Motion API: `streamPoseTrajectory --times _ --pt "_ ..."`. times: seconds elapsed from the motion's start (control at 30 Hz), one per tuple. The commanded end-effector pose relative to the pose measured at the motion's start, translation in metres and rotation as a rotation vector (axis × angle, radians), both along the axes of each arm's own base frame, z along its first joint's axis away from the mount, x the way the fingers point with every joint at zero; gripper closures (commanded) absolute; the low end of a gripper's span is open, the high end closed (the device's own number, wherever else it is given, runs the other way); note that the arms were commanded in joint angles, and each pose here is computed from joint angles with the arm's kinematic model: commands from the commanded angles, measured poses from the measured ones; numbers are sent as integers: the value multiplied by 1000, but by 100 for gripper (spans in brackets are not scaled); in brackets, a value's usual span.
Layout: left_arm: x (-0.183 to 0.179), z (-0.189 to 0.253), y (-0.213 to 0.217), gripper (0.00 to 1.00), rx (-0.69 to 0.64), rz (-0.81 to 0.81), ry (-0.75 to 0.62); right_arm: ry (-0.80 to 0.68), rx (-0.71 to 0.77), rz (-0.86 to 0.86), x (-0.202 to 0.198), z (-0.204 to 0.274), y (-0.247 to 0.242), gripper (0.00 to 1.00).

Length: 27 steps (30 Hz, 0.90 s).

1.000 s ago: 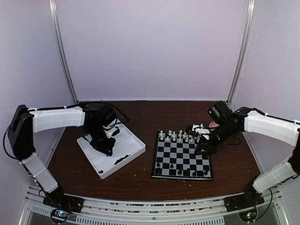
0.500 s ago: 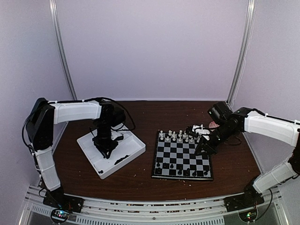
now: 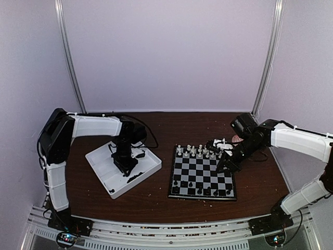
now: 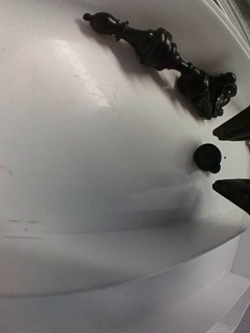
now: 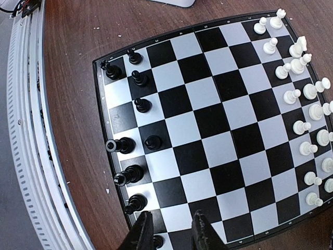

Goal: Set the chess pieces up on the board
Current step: Move the pawn into the storage box.

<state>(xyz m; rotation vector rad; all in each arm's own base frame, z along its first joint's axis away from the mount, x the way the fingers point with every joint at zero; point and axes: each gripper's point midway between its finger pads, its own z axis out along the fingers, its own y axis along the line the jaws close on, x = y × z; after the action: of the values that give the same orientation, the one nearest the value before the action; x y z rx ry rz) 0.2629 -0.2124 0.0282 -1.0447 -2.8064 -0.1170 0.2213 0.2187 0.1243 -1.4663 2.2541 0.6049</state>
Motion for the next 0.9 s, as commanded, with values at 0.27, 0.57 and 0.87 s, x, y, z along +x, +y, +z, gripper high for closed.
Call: streamPoseTrajectory --times 0.27,0.57,0.87 --pt "4 40 -20 73 -415 110 -420 54 -16 4 -4 -13 0 73" --pt "5 16 -15 80 -445 64 -497 61 -15 15 -7 -14 1 73" --pt "14 -2 -6 83 -394 55 -500 59 -14 16 -7 -14 1 73"
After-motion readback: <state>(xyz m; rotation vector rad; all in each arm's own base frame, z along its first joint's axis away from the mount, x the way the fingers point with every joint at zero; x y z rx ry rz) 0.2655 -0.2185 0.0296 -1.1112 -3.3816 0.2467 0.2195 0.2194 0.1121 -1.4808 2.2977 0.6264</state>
